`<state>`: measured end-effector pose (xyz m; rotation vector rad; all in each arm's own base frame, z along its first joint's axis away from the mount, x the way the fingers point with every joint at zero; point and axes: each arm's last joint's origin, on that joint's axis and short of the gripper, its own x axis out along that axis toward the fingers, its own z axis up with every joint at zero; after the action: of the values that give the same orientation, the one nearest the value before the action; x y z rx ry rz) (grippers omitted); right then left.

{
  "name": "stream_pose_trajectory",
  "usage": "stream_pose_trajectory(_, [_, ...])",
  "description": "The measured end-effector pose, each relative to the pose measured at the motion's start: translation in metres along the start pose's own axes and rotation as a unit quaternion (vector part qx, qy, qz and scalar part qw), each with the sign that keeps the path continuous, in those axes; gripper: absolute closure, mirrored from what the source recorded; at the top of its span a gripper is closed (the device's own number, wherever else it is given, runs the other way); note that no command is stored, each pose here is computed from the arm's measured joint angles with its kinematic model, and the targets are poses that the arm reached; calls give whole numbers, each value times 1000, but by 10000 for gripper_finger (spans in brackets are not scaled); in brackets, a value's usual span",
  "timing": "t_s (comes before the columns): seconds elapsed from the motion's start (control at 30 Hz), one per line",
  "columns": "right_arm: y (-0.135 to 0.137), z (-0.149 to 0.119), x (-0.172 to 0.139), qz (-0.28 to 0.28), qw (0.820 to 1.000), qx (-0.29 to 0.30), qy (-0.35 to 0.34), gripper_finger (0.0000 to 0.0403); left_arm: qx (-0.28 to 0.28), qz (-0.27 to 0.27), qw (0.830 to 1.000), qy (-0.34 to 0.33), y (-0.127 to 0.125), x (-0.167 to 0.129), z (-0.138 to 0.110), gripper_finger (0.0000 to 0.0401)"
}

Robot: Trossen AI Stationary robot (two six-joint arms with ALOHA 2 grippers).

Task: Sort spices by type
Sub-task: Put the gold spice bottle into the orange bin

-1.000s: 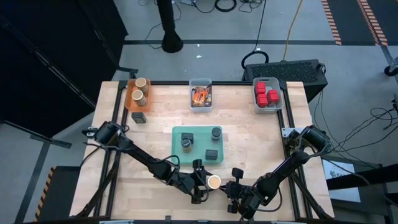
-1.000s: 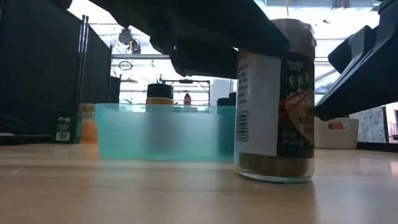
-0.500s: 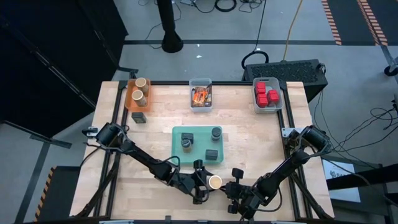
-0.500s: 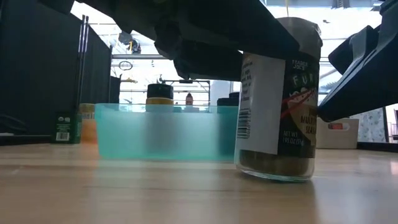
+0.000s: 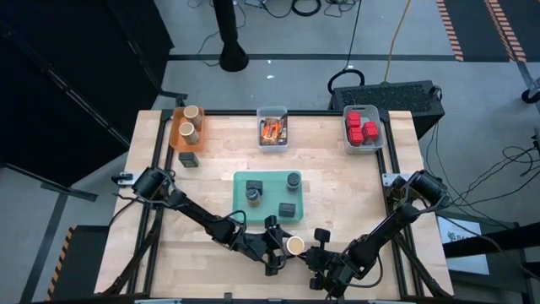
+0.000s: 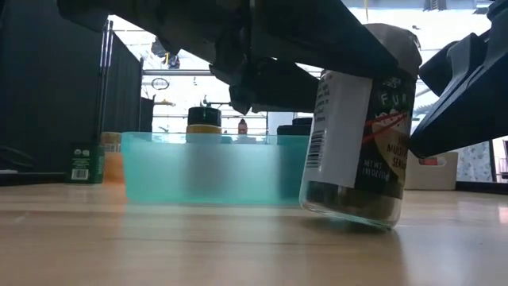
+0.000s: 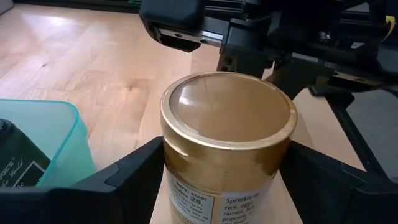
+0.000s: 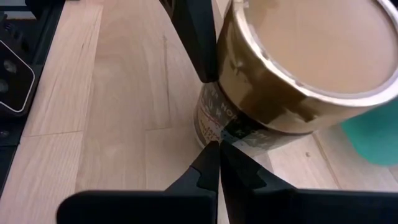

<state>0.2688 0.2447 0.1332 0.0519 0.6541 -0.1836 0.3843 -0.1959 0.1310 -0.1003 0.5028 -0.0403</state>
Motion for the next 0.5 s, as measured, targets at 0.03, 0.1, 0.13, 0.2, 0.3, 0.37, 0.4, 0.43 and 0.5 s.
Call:
stream_pose_trajectory(0.03, [0, 0, 0, 0, 1000, 1, 0, 403, 0, -1, 1000, 1, 0, 0, 0, 106])
stream_pose_trajectory(0.1, [1, 0, -1, 1, 1000, 2, 0, 403, 4, -4, 1000, 2, 0, 0, 0, 106])
stream_pose_trajectory(0.13, [1, 0, -1, 1, 1000, 2, 0, 403, 9, -5, 1000, 2, -1, 0, 0, 106])
stream_pose_trajectory(0.2, [1, 0, -1, 1, 1000, 2, 0, 403, 25, -2, 1000, -2, -4, -3, 0, 106])
stream_pose_trajectory(0.3, [0, 0, -2, 0, 1000, 2, 1, 403, 25, 16, 1000, -10, -6, -5, 1, 106])
stream_pose_trajectory(0.37, [-1, 0, -6, -4, 1000, 2, 8, 403, 15, 24, 1000, -9, -5, -5, 0, 106])
stream_pose_trajectory(0.4, [-2, 1, -8, -6, 1000, 6, 10, 403, 9, 23, 1000, -9, -6, -5, 0, 106])
stream_pose_trajectory(0.43, [-4, 2, -10, -10, 1000, 9, 14, 403, 4, 22, 1000, -8, -6, -5, -1, 106])
stream_pose_trajectory(0.5, [-7, 4, -13, -18, 1000, 18, 17, 403, 0, 25, 1000, 0, -8, -6, -3, 106])
